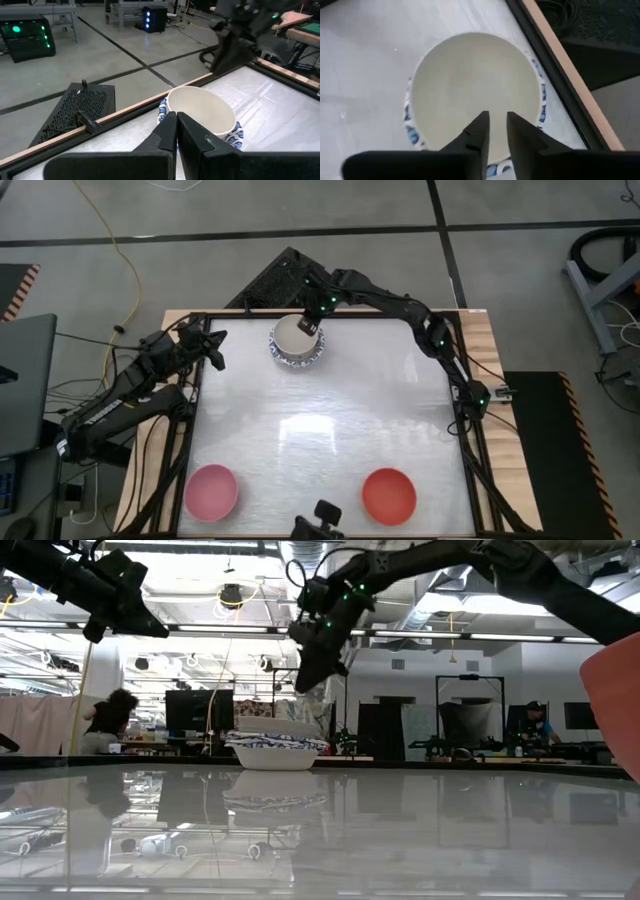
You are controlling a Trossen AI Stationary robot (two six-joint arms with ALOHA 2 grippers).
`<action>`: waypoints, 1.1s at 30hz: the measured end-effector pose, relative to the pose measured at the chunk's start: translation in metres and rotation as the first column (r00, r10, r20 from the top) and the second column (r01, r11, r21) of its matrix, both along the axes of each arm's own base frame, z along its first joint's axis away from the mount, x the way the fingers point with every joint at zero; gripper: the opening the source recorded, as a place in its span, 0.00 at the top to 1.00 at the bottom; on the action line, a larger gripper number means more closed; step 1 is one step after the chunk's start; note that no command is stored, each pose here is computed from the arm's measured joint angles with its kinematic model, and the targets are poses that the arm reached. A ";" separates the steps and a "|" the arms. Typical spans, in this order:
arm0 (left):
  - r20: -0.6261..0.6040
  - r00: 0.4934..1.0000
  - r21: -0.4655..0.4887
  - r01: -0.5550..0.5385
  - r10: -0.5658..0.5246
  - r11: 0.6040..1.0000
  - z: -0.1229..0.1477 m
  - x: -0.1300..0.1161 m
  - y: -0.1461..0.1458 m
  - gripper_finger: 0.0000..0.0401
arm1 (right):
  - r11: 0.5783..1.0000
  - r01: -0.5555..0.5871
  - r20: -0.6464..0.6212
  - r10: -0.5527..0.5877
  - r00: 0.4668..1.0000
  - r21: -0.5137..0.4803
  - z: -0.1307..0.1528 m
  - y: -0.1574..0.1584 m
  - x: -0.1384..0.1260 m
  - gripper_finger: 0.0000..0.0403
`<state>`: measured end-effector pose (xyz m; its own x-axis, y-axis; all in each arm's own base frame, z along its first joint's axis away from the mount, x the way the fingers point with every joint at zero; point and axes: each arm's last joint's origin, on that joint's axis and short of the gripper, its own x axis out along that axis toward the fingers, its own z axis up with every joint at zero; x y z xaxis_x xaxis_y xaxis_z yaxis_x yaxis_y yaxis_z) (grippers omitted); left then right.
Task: Nest bowls inside each other
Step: Stack the pink bowl on top of the white bowl
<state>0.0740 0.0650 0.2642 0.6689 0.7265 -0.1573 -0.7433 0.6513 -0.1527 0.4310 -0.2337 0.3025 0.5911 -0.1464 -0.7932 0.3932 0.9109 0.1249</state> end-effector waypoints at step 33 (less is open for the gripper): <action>0.046 0.998 -0.046 0.055 -0.053 0.997 0.000 0.001 -0.001 1.00 | 0.859 -0.492 -0.374 0.507 0.777 0.142 0.037 0.160 -0.030 0.99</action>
<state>0.0752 0.0637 0.2640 0.7142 0.6814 -0.1596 -0.6988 0.6817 -0.2166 0.4009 -0.0741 0.3393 0.2196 0.1155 -0.9687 -0.0940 0.9908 0.0969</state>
